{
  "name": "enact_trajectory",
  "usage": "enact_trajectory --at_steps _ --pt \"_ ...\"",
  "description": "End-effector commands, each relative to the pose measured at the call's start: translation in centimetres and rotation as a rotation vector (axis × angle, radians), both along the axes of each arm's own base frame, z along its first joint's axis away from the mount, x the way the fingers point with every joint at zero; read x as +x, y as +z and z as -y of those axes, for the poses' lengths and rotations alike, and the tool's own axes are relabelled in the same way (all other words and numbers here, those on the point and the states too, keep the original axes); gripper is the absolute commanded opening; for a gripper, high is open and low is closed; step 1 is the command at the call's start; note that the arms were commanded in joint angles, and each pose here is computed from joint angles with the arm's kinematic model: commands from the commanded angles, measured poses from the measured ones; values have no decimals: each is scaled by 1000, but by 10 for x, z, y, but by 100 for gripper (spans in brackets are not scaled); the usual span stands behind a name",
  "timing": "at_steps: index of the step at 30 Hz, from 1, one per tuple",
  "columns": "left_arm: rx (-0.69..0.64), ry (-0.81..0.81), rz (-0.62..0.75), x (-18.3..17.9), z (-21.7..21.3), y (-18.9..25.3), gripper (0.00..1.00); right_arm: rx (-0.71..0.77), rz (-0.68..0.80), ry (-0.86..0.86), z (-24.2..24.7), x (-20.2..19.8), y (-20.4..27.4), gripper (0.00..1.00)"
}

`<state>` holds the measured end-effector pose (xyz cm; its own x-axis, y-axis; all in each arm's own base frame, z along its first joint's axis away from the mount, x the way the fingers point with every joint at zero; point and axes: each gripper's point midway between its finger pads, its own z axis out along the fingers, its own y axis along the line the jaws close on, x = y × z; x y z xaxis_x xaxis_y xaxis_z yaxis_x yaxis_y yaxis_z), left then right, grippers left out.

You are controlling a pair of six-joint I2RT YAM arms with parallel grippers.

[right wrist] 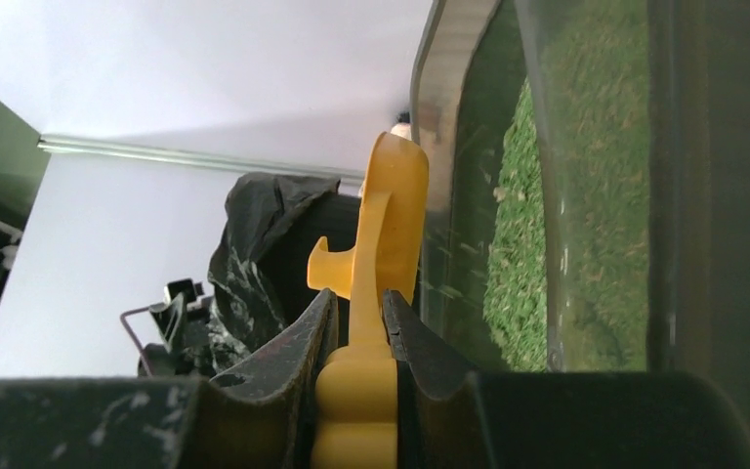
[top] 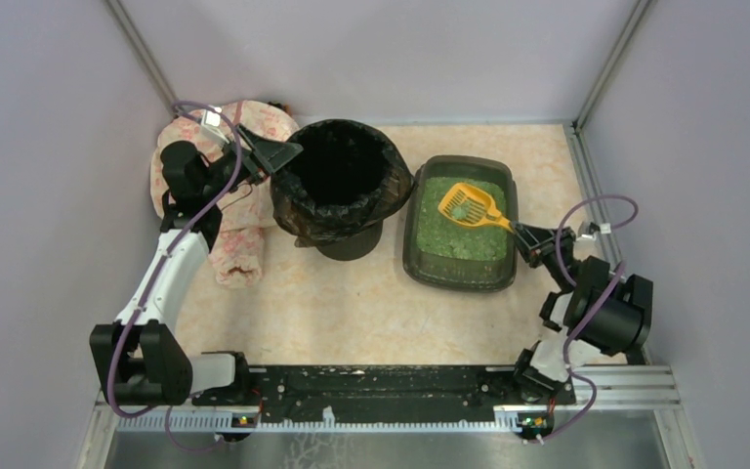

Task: Clean the litter box

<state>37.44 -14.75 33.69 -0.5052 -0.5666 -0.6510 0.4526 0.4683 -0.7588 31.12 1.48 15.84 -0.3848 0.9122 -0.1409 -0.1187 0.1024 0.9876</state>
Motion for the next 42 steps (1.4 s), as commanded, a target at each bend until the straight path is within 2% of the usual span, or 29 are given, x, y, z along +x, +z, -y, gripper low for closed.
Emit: enact_trajectory --at_steps 1,6,10,13,17,21,25,28,32,35,38,39,41,42 --pt "-6 -28 -43 -3 2 -14 99 -105 101 -98 19 -1 17 0" --pt "-6 -26 -39 -3 2 -12 99 -152 108 -2 -7 -4 17 0" --pt "-9 -31 -42 -4 3 -13 99 -195 46 -97 14 -1 5 0" --pt "-7 -28 -38 -4 2 -12 99 -222 61 -44 3 -2 9 0" --pt "-10 -31 -42 -4 3 -12 99 -215 35 -142 25 -2 8 0" --pt "-8 -27 -38 -4 2 -11 99 -225 89 -19 -2 -2 17 0" --pt "-8 -26 -41 -4 2 -12 99 -183 47 -132 19 -3 6 0" --pt "-8 -24 -41 -3 2 -13 99 -202 91 -9 -9 -1 11 0" --pt "-13 -31 -48 -3 3 -14 99 -173 46 -163 18 -4 0 0" --pt "-10 -23 -49 -2 2 -15 99 -239 68 -19 -7 1 1 0" --pt "-13 -29 -55 -2 3 -17 99 -207 42 -156 16 -1 -1 0" --pt "-13 -27 -54 -2 2 -16 99 -228 35 -149 17 1 -3 0" --pt "-9 -23 -52 -1 2 -16 99 -270 47 -19 -4 5 -1 0" --pt "-8 -23 -51 -1 2 -16 99 -250 54 -39 -5 3 2 0"
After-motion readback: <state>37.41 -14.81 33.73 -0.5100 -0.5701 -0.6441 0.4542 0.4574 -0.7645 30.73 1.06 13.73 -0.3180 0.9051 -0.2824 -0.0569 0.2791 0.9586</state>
